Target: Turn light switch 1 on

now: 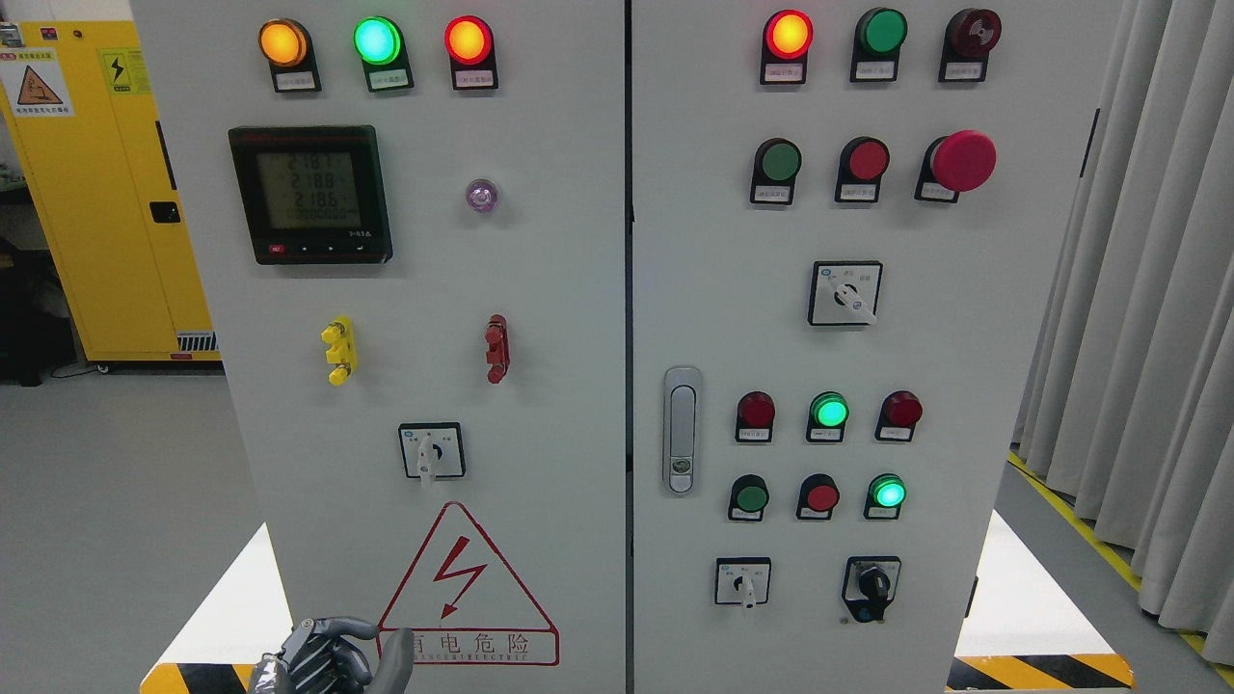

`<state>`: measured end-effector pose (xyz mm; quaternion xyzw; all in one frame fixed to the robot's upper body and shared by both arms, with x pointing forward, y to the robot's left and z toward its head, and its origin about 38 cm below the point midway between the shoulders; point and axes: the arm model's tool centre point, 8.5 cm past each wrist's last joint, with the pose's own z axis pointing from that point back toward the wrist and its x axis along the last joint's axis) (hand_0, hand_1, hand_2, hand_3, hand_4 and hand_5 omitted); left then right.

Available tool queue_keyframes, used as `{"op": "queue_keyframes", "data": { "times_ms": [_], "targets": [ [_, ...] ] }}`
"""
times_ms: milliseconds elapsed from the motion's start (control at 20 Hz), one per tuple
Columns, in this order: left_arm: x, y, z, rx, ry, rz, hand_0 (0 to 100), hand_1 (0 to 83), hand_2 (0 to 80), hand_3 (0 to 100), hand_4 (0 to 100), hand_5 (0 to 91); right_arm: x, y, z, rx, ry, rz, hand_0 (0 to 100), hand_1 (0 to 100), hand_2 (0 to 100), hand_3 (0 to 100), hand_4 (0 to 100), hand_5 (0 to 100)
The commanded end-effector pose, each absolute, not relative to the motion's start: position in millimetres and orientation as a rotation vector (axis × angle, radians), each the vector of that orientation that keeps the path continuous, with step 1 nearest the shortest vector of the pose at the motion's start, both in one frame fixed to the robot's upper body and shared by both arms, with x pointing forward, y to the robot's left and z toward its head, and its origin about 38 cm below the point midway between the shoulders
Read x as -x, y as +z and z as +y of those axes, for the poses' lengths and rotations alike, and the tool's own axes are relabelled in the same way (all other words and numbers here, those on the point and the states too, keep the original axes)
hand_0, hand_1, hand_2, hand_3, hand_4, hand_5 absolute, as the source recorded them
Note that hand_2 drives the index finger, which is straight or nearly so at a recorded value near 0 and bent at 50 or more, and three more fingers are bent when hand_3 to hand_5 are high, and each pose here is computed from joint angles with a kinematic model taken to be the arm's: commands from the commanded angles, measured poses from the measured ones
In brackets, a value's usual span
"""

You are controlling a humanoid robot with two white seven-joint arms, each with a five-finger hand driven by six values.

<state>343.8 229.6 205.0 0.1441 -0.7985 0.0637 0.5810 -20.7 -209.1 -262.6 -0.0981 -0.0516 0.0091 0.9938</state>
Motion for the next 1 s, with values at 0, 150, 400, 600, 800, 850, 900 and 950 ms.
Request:
{"op": "queue_keyframes", "data": {
  "times_ms": [0, 150, 400, 600, 800, 850, 900, 950],
  "targets": [
    [-354, 229, 215, -0.337, 0.164, -1.898, 6, 65.5, 55.3, 90, 89, 85.4, 21, -263, -209, 0.197, -0.01, -0.099, 0, 50, 4, 0, 0, 0],
    [-360, 235, 214, -0.344, 0.178, -1.887, 5, 65.9, 55.3, 90, 88, 85.2, 21, -263, -209, 0.197, -0.01, -0.099, 0, 50, 4, 0, 0, 0],
    [-371, 251, 215, -0.367, 0.217, -1.867, 5, 66.1, 55.5, 90, 89, 85.3, 21, -263, -209, 0.198, -0.011, -0.099, 0, 50, 4, 0, 0, 0],
    [-378, 260, 212, -0.363, 0.219, -1.853, 5, 66.6, 55.6, 91, 89, 85.4, 21, -263, -209, 0.198, -0.011, -0.099, 0, 50, 4, 0, 0, 0],
    [-383, 270, 210, -0.361, 0.225, -1.857, 5, 67.3, 56.3, 91, 89, 85.1, 21, -263, -209, 0.198, -0.011, -0.099, 0, 50, 4, 0, 0, 0],
    [-384, 272, 211, -0.369, 0.224, -1.852, 5, 67.5, 56.5, 91, 89, 85.1, 21, -263, -209, 0.198, -0.011, -0.099, 0, 50, 4, 0, 0, 0],
    [-386, 275, 211, -0.38, 0.223, -1.843, 5, 67.6, 56.6, 91, 90, 85.0, 21, -263, -209, 0.198, -0.011, -0.099, 0, 50, 4, 0, 0, 0],
    [-387, 275, 210, -0.385, 0.222, -1.839, 5, 67.8, 56.8, 92, 90, 85.0, 21, -263, -209, 0.198, -0.011, -0.099, 0, 50, 4, 0, 0, 0]
  ]
}}
